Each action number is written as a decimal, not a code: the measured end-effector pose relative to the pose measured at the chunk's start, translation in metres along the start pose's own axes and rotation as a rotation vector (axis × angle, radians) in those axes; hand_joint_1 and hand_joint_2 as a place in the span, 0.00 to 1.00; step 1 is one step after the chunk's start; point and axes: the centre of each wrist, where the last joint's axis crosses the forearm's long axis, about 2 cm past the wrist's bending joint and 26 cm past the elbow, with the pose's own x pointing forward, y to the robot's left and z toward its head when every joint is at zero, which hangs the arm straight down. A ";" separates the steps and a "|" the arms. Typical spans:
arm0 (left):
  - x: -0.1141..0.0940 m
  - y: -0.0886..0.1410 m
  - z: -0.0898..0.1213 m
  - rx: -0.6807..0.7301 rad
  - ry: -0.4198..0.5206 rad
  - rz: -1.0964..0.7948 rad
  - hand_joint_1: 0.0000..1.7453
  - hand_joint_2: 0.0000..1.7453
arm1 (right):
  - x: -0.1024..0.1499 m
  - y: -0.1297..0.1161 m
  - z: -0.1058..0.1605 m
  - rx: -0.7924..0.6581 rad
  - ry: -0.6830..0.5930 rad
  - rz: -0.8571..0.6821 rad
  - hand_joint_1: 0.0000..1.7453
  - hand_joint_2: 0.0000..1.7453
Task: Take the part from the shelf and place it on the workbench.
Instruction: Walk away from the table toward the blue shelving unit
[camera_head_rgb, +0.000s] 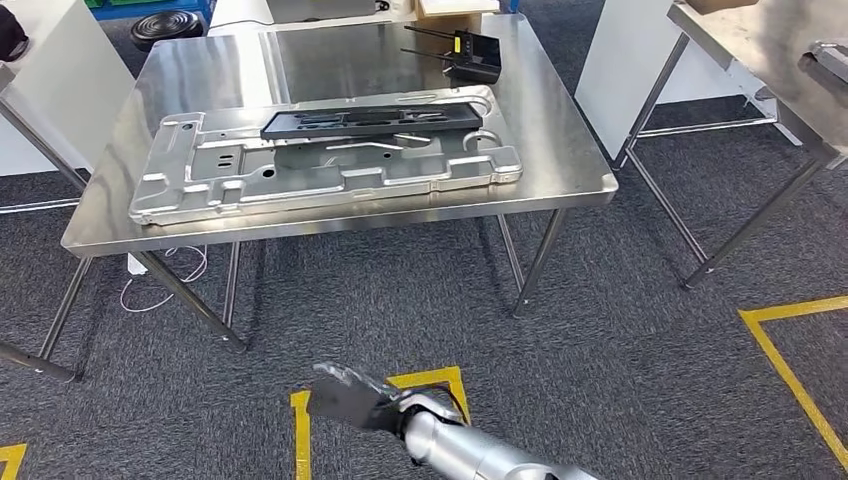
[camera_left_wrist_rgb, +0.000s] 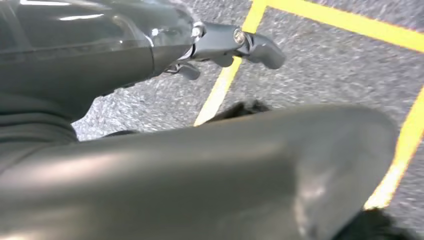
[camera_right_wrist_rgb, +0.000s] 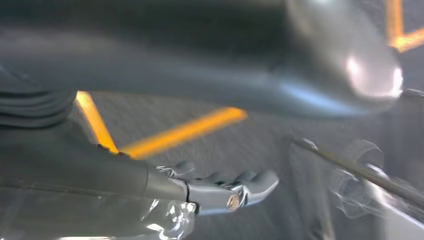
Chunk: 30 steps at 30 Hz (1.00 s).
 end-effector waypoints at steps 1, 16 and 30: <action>0.004 0.001 -0.002 0.012 -0.004 0.011 0.00 0.00 | -0.012 0.006 0.007 -0.009 0.048 -0.021 0.00 0.00; -0.017 -0.002 0.008 0.098 0.066 0.191 0.00 0.00 | -0.192 0.035 0.191 -0.515 1.037 -0.260 0.00 0.00; -0.068 0.014 0.028 0.110 0.067 0.091 0.00 0.00 | -0.213 0.054 0.235 -0.609 1.036 -0.315 0.00 0.00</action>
